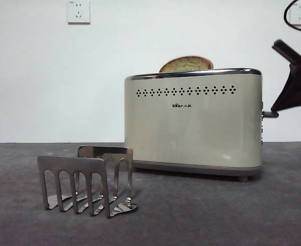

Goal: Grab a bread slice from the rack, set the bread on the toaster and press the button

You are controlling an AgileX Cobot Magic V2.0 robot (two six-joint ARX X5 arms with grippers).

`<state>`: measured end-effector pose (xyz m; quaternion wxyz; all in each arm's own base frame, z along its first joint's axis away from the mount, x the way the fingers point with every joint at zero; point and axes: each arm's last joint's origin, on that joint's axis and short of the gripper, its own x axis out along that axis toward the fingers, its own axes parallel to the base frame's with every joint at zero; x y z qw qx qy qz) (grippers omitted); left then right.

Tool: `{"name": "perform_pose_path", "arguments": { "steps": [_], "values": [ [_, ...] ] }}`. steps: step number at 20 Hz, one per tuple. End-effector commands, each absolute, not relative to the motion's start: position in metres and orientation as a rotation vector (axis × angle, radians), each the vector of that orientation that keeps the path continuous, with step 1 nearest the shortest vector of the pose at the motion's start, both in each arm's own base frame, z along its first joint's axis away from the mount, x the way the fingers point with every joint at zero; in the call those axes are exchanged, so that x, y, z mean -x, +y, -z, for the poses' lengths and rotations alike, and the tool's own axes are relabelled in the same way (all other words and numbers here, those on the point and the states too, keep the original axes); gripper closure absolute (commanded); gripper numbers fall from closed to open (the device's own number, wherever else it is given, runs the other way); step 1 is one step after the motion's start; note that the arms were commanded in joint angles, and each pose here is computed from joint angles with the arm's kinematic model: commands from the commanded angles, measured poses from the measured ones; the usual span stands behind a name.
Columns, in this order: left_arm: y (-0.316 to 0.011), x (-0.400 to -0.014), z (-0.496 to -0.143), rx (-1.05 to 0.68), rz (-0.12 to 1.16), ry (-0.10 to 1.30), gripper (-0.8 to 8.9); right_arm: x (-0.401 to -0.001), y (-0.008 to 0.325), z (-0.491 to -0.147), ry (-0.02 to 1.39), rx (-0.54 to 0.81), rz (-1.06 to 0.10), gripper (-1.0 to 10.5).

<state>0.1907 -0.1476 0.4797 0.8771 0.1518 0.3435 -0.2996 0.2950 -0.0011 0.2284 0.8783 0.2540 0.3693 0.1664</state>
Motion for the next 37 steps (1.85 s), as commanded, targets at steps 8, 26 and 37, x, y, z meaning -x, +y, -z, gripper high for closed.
{"name": "perform_pose_path", "arguments": {
  "steps": [8,26,37],
  "values": [
    [-0.144,-0.188,-0.481,-0.31,0.622,0.709,7.85,-0.241,0.002,-0.363,0.633,-0.411,-0.404,9.5],
    [-0.127,-0.197,-0.467,-0.479,0.642,0.538,7.85,-0.19,0.0,-0.484,0.388,-0.266,-0.251,9.5],
    [-0.024,-0.14,-0.254,-0.025,0.278,-0.019,7.85,-0.207,-0.005,-0.462,0.573,-0.263,-0.089,9.5]
  ]
}}
